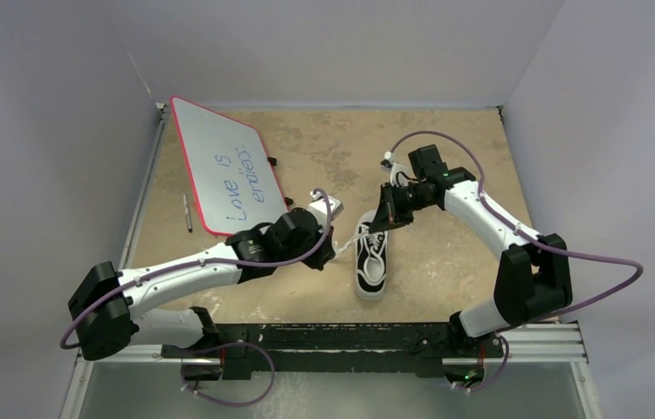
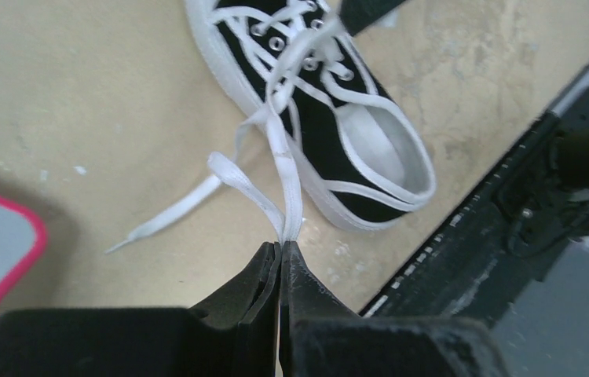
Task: Tie the shoes
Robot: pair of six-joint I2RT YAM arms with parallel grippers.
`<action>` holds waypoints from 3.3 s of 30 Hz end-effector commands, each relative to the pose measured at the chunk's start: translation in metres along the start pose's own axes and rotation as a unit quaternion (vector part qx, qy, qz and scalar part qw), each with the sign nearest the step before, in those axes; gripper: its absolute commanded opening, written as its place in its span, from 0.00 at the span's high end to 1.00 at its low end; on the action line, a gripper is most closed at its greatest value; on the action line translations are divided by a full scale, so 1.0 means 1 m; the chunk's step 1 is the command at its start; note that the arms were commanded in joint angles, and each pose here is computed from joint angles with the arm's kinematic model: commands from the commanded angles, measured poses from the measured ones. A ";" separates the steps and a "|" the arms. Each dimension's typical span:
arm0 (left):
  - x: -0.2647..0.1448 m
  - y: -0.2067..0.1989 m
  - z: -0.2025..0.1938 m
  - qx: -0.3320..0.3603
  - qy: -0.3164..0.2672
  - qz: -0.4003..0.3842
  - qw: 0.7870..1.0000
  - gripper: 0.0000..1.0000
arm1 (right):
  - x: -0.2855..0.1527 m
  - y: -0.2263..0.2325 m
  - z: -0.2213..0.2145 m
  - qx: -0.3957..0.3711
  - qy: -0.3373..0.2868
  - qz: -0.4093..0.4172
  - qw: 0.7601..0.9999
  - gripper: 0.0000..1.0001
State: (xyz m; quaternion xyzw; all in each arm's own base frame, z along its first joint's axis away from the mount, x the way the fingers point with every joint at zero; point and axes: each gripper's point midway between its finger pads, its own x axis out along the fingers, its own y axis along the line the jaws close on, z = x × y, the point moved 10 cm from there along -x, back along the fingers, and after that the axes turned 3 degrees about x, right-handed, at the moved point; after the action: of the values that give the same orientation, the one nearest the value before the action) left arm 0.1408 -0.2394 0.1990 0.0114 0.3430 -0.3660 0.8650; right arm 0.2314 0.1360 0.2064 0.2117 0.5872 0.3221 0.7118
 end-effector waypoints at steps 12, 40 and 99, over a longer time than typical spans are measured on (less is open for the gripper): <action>0.032 -0.071 0.029 -0.154 -0.045 -0.274 0.948 1.00 | -0.001 0.009 0.017 0.027 0.009 0.000 1.000 1.00; 0.094 -0.093 0.027 -0.132 -0.087 -0.398 0.903 0.89 | 0.002 0.006 0.021 -0.004 0.026 0.016 1.000 1.00; 0.112 0.007 0.032 0.051 -0.286 -0.203 0.935 0.54 | -0.006 0.016 0.013 0.015 0.054 0.048 0.997 1.00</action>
State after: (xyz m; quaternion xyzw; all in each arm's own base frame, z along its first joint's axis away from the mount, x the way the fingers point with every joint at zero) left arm 0.2069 -0.3041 0.1306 -0.1088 0.1306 -0.5257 0.8335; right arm 0.2436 0.1429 0.2127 0.2269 0.6273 0.3281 0.6688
